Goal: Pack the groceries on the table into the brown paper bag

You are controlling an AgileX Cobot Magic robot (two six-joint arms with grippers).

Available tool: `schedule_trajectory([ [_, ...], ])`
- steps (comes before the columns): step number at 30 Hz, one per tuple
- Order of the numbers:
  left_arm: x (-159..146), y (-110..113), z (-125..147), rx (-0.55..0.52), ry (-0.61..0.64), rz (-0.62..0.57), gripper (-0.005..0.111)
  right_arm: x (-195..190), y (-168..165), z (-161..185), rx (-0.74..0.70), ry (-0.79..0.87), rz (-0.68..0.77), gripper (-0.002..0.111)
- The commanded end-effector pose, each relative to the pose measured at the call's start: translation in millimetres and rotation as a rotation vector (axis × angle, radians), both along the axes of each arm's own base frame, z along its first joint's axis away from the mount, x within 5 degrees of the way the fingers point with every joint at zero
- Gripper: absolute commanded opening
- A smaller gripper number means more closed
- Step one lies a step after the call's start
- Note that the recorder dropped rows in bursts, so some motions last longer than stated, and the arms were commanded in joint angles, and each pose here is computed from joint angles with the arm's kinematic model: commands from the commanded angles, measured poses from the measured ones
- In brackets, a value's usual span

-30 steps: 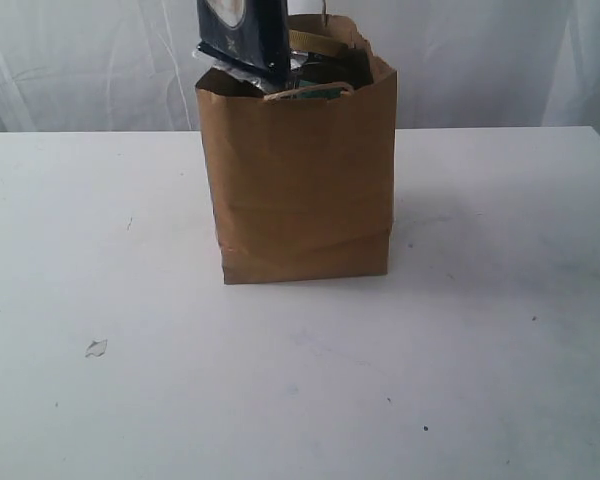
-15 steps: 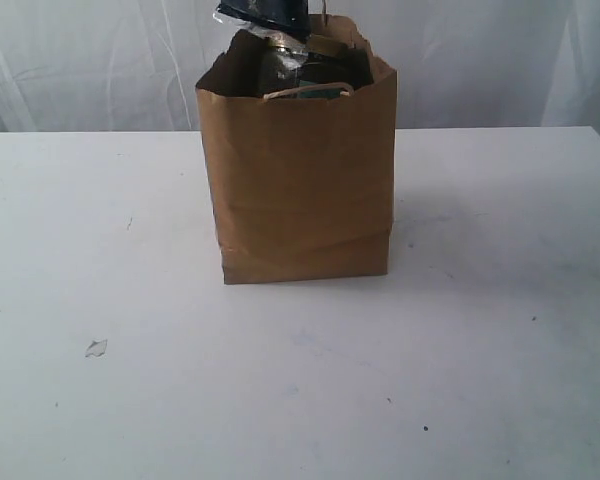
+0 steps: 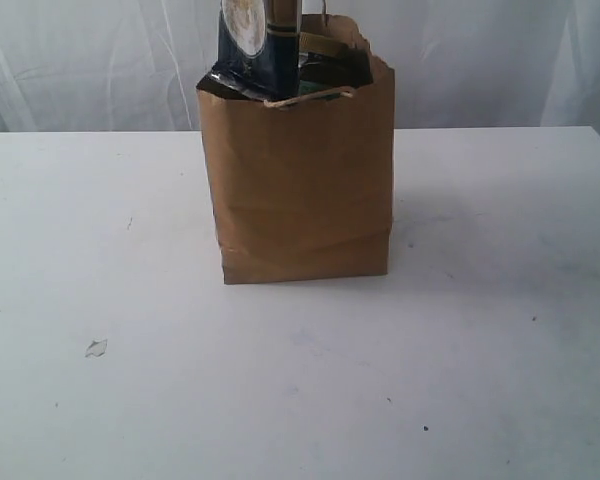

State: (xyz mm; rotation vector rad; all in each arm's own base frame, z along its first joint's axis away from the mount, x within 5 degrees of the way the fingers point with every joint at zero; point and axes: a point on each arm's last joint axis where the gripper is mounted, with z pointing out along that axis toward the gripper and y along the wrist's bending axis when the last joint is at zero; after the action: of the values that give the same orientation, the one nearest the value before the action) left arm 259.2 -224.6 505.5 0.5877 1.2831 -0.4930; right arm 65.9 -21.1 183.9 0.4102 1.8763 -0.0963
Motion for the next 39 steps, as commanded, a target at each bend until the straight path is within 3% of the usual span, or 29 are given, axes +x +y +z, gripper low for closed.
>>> schedule_trajectory([
  [1,-8,6,12,-0.021,-0.035,0.002,0.0,0,0,-1,-0.012,0.005,0.001,0.0],
  [17,12,-12,-16,0.055,0.052,-0.01,0.0,0,0,-1,-0.012,0.005,0.001,0.0],
  [29,11,-18,-40,0.229,0.203,-0.061,0.0,0,0,-1,-0.012,0.005,0.001,0.0],
  [35,12,-18,-41,0.24,0.207,-0.061,0.0,0,0,-1,-0.012,0.005,0.001,0.0],
  [39,15,-19,-48,0.309,0.205,-0.049,0.0,0,0,-1,-0.012,0.005,0.001,0.0],
])
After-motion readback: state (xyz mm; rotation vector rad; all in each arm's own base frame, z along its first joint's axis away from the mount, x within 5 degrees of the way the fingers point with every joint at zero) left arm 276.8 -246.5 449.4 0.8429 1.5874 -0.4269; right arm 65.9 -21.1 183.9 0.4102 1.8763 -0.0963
